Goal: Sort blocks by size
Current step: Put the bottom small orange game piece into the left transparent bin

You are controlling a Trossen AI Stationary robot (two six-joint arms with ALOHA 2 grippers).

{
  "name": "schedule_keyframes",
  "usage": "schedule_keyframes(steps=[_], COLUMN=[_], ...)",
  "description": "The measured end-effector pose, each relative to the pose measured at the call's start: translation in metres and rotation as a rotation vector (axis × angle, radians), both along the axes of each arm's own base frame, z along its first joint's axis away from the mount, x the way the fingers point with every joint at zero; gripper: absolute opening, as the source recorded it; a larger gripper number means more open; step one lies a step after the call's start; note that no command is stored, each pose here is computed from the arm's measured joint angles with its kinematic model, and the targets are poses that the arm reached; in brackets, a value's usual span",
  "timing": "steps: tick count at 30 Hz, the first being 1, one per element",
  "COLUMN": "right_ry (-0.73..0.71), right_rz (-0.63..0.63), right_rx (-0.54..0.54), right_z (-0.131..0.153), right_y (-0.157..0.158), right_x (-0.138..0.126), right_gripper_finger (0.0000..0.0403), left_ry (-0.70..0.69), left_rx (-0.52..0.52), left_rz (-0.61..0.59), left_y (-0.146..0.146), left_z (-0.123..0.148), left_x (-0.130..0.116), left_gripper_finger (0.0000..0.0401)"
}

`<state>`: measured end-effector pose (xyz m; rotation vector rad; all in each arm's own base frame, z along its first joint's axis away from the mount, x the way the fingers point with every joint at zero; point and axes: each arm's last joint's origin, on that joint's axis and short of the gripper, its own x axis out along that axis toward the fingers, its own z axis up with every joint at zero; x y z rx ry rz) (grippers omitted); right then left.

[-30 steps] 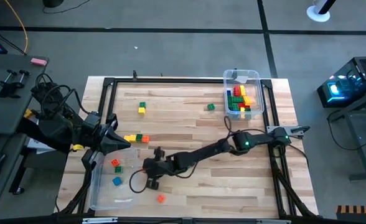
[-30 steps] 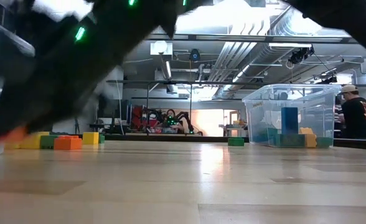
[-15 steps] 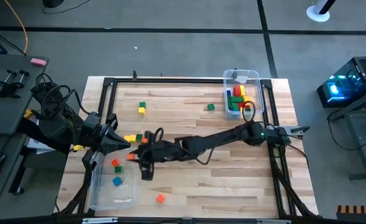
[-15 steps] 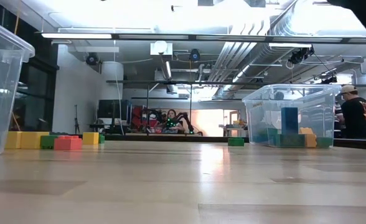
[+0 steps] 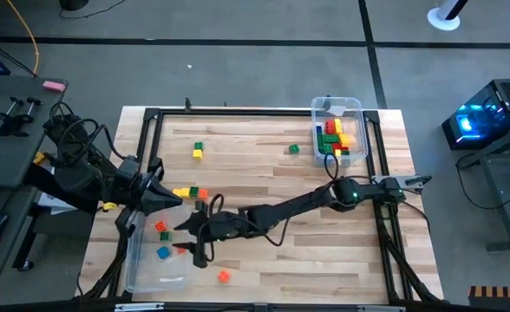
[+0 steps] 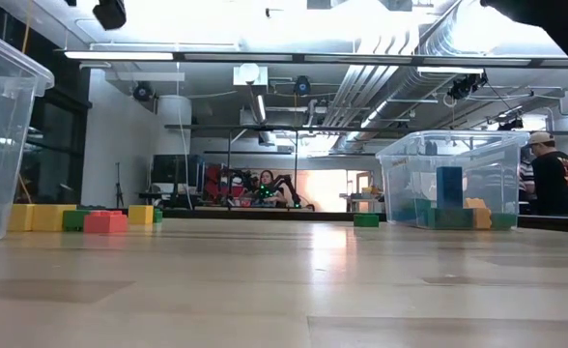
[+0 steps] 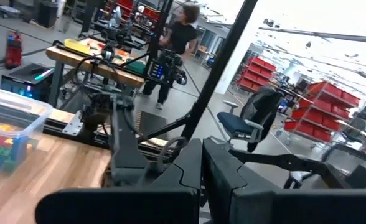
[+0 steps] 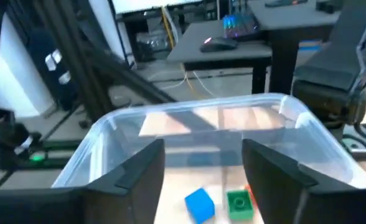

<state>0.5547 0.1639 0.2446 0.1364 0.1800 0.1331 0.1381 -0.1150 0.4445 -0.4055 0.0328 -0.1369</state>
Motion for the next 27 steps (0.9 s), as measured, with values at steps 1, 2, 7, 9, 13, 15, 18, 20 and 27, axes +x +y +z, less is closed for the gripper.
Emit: schedule_keyframes(steps=[1,2,7,9,13,15,18,20,27], right_ry=[0.018,0.052,0.213,0.290,0.535,0.630,0.658,0.647,0.562], right_rz=[0.014,0.028,0.173,0.220,0.330,0.392,0.504,0.588,0.595], right_rx=[-0.015,-0.025,-0.094,-0.098,-0.171,-0.241,-0.386,-0.482,-0.557], right_z=[0.004,0.010,0.066,0.078,0.073,0.062,0.030,-0.001,-0.078], right_y=[0.000,0.000,-0.016,-0.019,-0.003,0.012,0.042,0.061,0.089], right_x=[-0.002,-0.005,-0.034,-0.051,-0.084,-0.096,-0.095,-0.089,-0.063], right_gripper_finger=[0.0216,0.0220,0.0225,0.0226,0.0226,0.0226,0.0226,0.0226,0.0226], left_ry=[0.000,0.000,0.005,0.007,0.017,0.024,0.029,0.031,0.047], left_rx=[0.001,0.001,0.006,0.008,0.018,0.027,0.031,0.032,0.002], left_rz=[0.009,0.015,0.017,0.017,0.018,0.018,0.018,0.018,0.026], left_y=[0.000,0.000,0.000,0.000,0.001,0.001,0.000,0.000,-0.001], left_z=[0.000,0.000,-0.001,-0.001,-0.002,-0.003,-0.004,-0.004,-0.006], left_x=[0.000,0.000,0.000,0.000,0.000,0.000,0.000,0.000,0.001], left_gripper_finger=[0.0000,0.0000,0.0000,0.0000,0.0000,0.0000,0.0000,0.0000,0.0000])
